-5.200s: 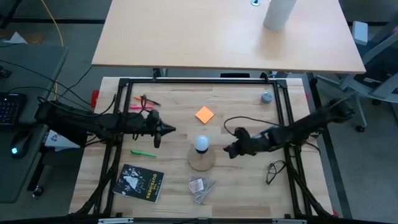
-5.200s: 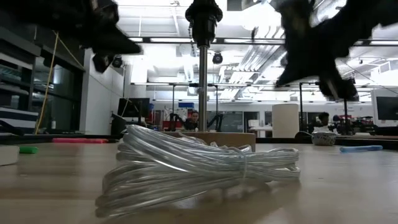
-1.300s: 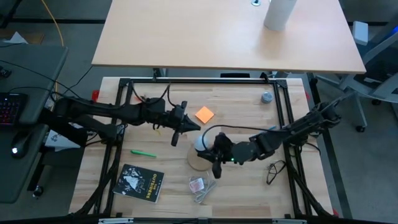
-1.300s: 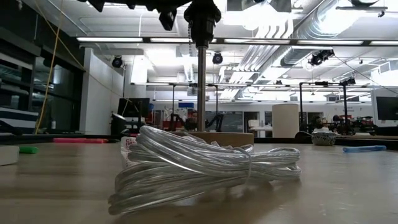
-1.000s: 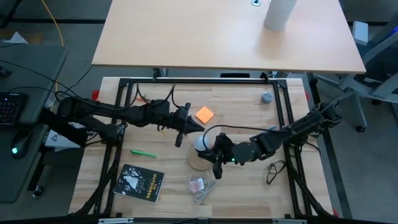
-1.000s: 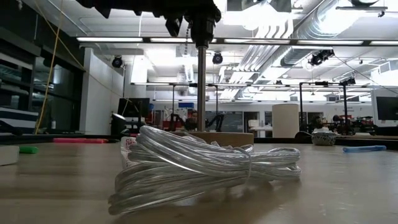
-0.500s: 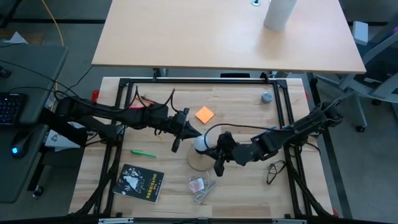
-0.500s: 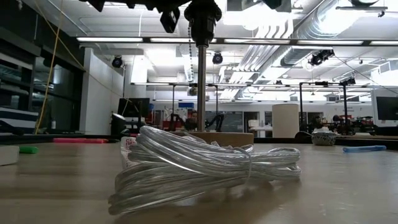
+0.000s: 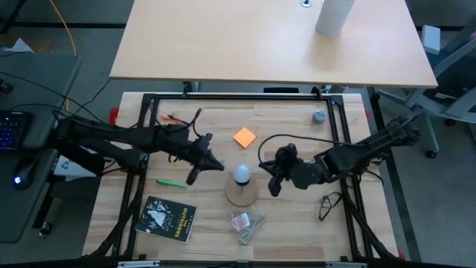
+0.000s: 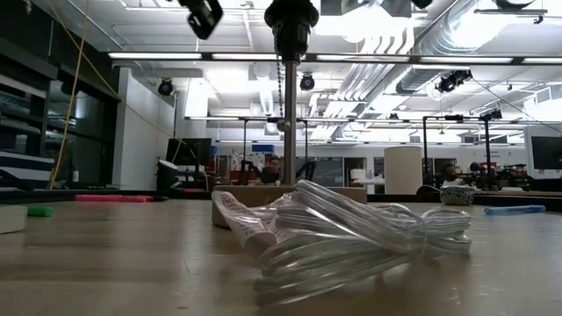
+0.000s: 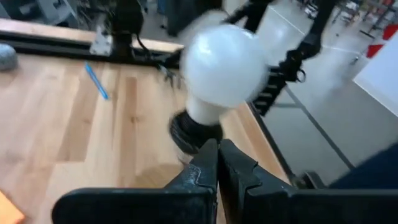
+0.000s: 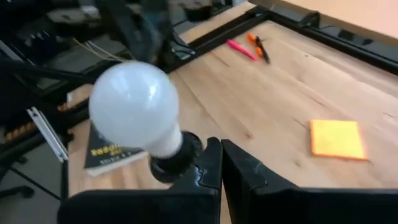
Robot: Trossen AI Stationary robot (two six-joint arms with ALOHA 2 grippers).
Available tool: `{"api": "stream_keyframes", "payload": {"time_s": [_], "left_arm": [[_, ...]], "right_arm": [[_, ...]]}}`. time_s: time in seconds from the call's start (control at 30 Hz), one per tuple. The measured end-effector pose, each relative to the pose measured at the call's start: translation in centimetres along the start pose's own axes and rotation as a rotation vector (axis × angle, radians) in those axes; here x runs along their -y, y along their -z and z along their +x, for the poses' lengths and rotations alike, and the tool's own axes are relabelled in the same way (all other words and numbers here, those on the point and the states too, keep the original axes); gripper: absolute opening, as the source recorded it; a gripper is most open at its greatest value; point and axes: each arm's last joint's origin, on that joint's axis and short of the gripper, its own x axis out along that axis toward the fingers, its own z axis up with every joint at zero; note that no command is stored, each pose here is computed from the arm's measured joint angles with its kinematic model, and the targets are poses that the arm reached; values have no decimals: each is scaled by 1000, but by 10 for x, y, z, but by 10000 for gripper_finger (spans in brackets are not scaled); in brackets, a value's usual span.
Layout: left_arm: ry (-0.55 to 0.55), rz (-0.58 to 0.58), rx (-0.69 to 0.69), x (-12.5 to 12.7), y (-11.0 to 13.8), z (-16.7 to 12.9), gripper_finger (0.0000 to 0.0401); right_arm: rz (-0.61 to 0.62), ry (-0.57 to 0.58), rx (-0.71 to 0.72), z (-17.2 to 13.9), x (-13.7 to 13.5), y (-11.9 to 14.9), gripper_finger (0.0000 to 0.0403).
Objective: Screw lightbulb
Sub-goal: Remove the white lightbulb from the lamp
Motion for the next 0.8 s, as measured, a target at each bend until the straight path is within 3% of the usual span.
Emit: {"api": "stream_keyframes", "payload": {"time_s": [0.13, 0.33, 0.4, 0.6, 0.8], "left_arm": [[-15, 10, -25, 7, 1, -16, 0], [-379, 180, 41, -12, -6, -18, 0], [-433, 201, 46, -24, -7, -10, 0], [-330, 149, 74, -51, -2, 24, 0], [-224, 131, 185, -48, -6, 41, 0]], "right_arm": [[17, 22, -19, -14, 10, -4, 0], [50, -104, -58, -23, 2, -4, 0], [56, -172, -79, -20, -5, -2, 0], [42, -243, -102, 0, -25, 12, 0], [39, -331, -42, 25, -40, 14, 0]]}}
